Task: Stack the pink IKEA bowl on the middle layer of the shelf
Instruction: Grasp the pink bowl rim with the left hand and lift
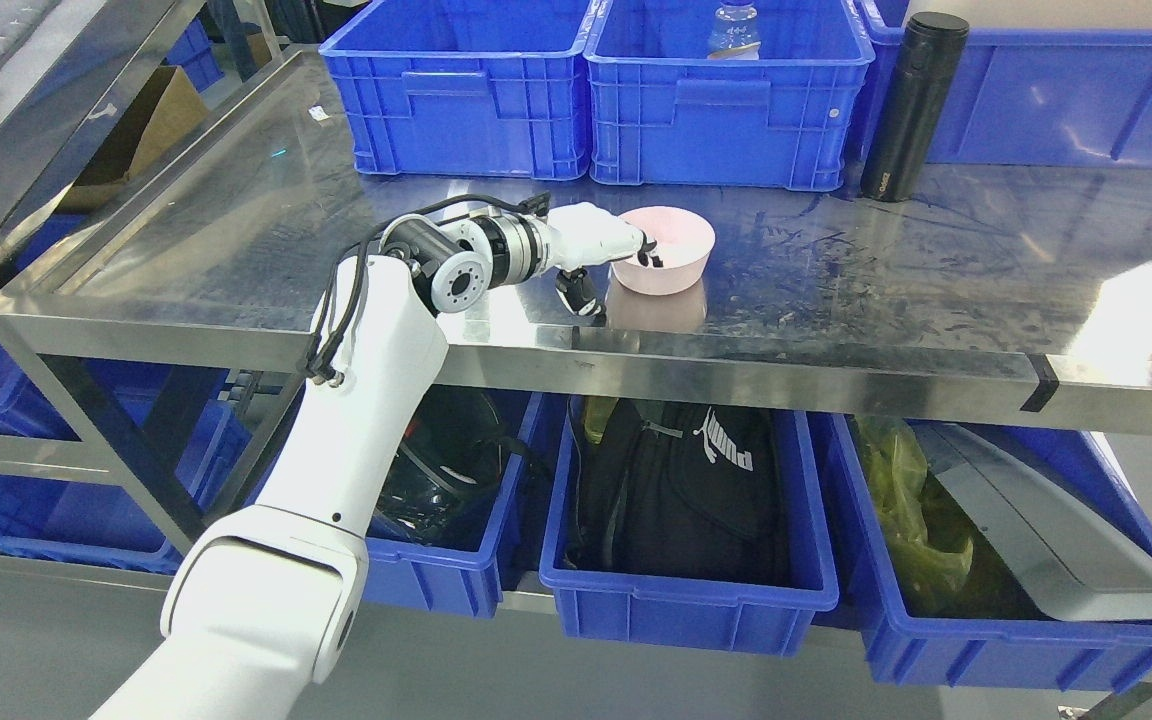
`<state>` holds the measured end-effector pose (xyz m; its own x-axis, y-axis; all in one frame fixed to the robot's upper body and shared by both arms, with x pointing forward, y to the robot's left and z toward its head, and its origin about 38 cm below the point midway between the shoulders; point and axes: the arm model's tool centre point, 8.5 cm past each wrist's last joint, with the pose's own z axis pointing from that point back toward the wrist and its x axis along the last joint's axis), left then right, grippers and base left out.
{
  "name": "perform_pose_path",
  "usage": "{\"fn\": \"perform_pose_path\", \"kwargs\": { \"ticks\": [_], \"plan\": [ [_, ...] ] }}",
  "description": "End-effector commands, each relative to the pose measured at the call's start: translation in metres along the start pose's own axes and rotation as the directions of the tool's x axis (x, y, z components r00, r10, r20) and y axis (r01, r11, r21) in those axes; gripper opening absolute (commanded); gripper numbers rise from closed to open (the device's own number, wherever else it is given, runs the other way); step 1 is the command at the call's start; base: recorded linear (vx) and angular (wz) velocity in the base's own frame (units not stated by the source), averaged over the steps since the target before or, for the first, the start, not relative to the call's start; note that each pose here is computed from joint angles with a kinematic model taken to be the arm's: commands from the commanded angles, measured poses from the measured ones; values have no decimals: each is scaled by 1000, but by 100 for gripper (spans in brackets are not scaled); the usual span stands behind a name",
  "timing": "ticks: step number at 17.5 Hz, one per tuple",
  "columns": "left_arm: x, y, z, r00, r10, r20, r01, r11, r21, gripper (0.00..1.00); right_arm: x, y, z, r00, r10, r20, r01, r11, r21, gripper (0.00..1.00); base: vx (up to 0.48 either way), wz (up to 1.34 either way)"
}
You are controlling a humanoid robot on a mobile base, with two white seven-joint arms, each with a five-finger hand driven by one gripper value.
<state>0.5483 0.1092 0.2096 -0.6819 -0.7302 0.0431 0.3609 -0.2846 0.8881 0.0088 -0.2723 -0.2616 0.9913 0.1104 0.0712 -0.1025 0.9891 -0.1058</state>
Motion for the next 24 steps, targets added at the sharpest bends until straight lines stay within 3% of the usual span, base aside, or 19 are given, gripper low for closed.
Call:
{"fn": "perform_pose_path", "kwargs": {
  "ticks": [1, 4, 6, 18, 24],
  "plan": [
    [-9, -20, -5, 999, 35, -6, -36, 998, -57, 48, 2, -11, 0, 1000, 2, 12, -1, 1000, -17, 100, -14, 79],
    [-12, -16, -1, 999, 42, 2, -42, 999, -34, 30, 3, -11, -1, 1000, 2, 13, -1, 1000, -17, 100, -9, 53],
    [-13, -6, 6, 999, 25, 30, -25, 1000, 10, 12, 3, -11, -1, 1000, 2, 13, -1, 1000, -17, 100, 0, 0],
    [-17, 72, 63, 995, -37, 94, 5, 949, 314, 0, 2, -11, 0, 1000, 2, 12, -1, 1000, -17, 100, 0, 0],
    [24, 120, 122, 957, -142, 252, -6, 861, 509, 0, 2, -11, 0, 1000, 2, 12, -1, 1000, -17, 100, 0, 0]
  ]
}}
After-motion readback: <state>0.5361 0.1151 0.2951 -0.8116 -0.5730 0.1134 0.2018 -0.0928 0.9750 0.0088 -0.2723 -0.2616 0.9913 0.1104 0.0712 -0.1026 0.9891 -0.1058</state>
